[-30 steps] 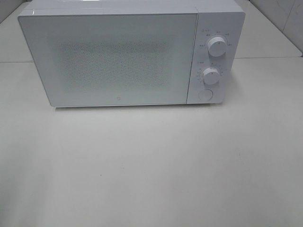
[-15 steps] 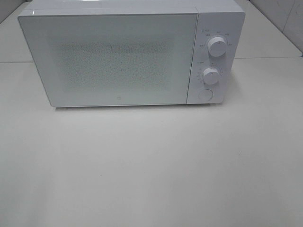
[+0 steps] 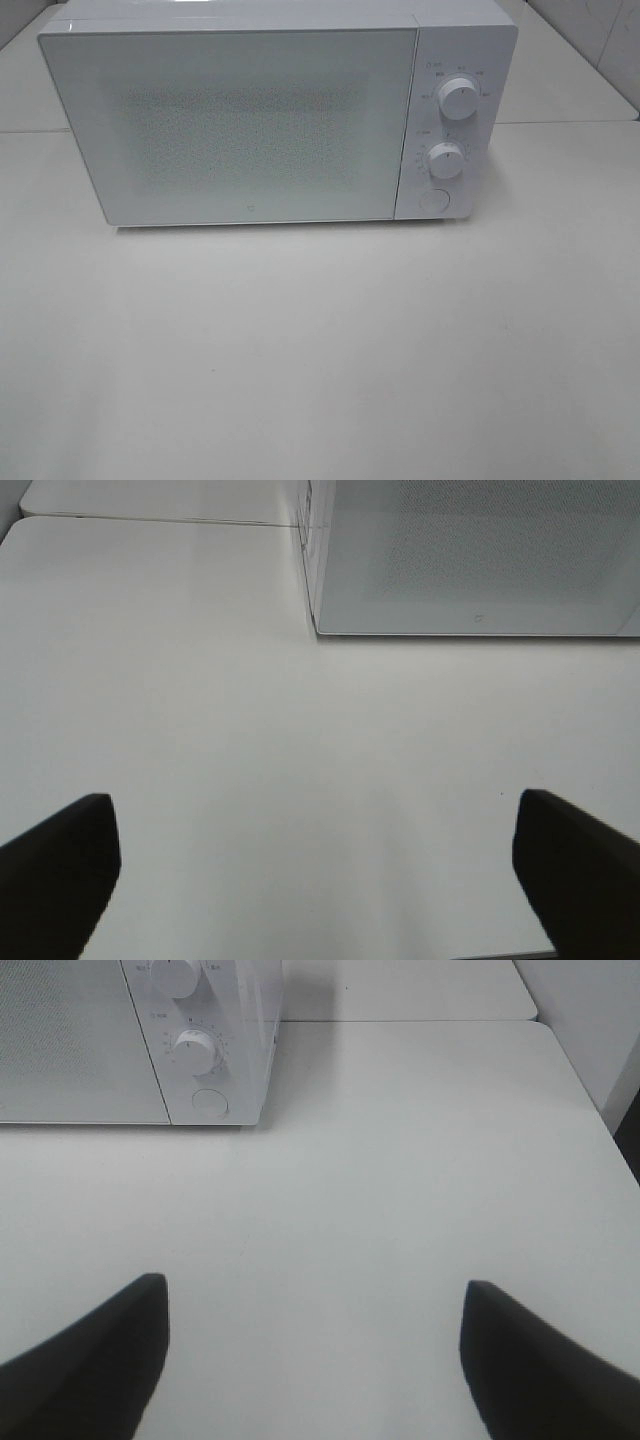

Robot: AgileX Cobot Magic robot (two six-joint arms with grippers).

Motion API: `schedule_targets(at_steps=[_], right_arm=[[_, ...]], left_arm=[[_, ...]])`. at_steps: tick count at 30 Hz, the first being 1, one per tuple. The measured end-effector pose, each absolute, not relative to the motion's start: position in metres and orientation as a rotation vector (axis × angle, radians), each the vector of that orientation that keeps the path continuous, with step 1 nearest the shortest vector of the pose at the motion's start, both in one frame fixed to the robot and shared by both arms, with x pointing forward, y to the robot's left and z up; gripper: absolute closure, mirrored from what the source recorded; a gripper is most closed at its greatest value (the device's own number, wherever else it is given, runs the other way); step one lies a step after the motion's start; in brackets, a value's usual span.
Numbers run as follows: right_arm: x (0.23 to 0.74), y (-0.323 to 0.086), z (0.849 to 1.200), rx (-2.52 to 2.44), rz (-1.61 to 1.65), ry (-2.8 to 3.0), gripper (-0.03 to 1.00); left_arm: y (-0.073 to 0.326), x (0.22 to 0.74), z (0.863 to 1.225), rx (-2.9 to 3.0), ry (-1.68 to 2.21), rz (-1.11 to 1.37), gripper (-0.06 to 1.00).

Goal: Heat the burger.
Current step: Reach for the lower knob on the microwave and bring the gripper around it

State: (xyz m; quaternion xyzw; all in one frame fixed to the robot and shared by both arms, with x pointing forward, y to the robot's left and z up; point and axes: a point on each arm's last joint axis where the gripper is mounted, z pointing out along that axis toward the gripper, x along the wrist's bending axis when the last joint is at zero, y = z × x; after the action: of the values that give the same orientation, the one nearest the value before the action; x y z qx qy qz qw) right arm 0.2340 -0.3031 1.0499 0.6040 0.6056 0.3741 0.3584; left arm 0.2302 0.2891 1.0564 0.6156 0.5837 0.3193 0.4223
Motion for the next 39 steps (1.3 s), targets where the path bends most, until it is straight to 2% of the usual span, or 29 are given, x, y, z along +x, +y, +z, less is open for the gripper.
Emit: schedule_targets(at_steps=[39], right_arm=[[0.234,-0.3031,1.0499,1.558,0.965,1.562,0.25]], left_arm=[[0.2891,0.2302,1.0564,1.541,1.462,0.799,-0.04]])
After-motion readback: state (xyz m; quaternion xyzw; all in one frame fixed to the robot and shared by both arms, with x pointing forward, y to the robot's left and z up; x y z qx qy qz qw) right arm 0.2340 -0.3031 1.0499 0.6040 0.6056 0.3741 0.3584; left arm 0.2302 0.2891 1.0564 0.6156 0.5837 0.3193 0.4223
